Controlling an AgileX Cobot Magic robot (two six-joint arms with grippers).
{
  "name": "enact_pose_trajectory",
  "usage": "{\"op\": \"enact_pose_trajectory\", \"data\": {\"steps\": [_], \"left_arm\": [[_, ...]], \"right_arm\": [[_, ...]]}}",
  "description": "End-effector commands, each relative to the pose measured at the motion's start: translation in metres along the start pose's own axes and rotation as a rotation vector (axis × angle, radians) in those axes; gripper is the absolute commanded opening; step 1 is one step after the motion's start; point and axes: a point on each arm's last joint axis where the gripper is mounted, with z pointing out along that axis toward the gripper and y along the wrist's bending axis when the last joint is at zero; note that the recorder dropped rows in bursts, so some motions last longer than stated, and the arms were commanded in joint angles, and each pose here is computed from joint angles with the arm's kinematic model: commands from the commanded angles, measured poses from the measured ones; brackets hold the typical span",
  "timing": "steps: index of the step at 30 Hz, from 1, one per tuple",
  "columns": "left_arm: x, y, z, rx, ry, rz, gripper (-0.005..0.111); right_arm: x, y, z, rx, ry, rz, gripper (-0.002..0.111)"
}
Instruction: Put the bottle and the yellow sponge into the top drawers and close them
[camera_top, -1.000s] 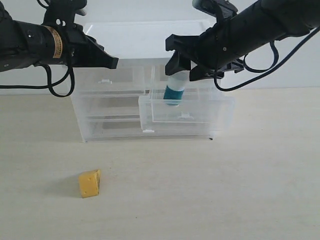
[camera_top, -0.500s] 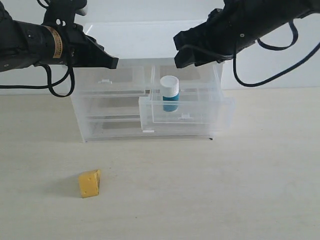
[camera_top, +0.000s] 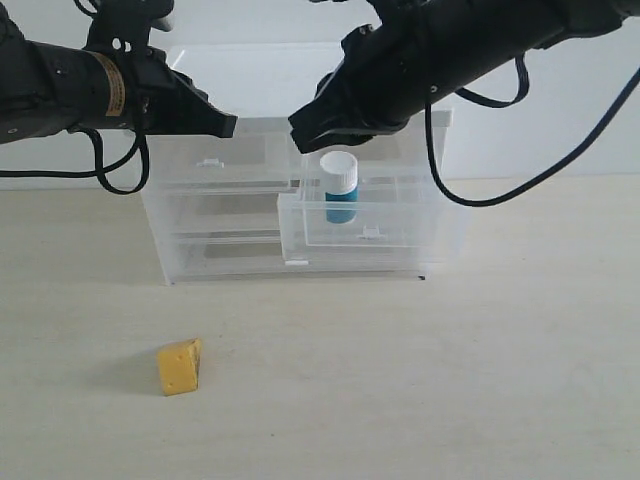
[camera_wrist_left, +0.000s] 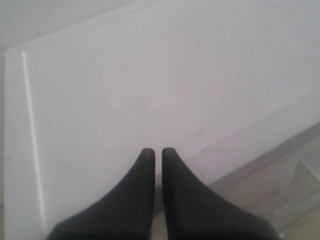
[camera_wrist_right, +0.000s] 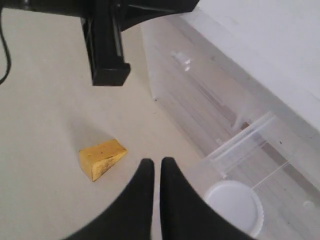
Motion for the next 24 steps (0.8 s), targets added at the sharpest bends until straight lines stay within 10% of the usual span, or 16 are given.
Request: {"op": "enact_pose_trajectory", "data": {"steps": [1,24], "left_arm": [[-0.002,-0.001,0.0,0.0,-0.003,-0.009,0.004],[-0.001,-0.001,0.0,-0.007,0.006,-0.009,0.004]], "right_arm": [[0.006,-0.011,0.019,0.036,-0.001,0.006,0.0],[0.024,-0.056,-0.007,0.178,0.089,0.064,0.0]]}}
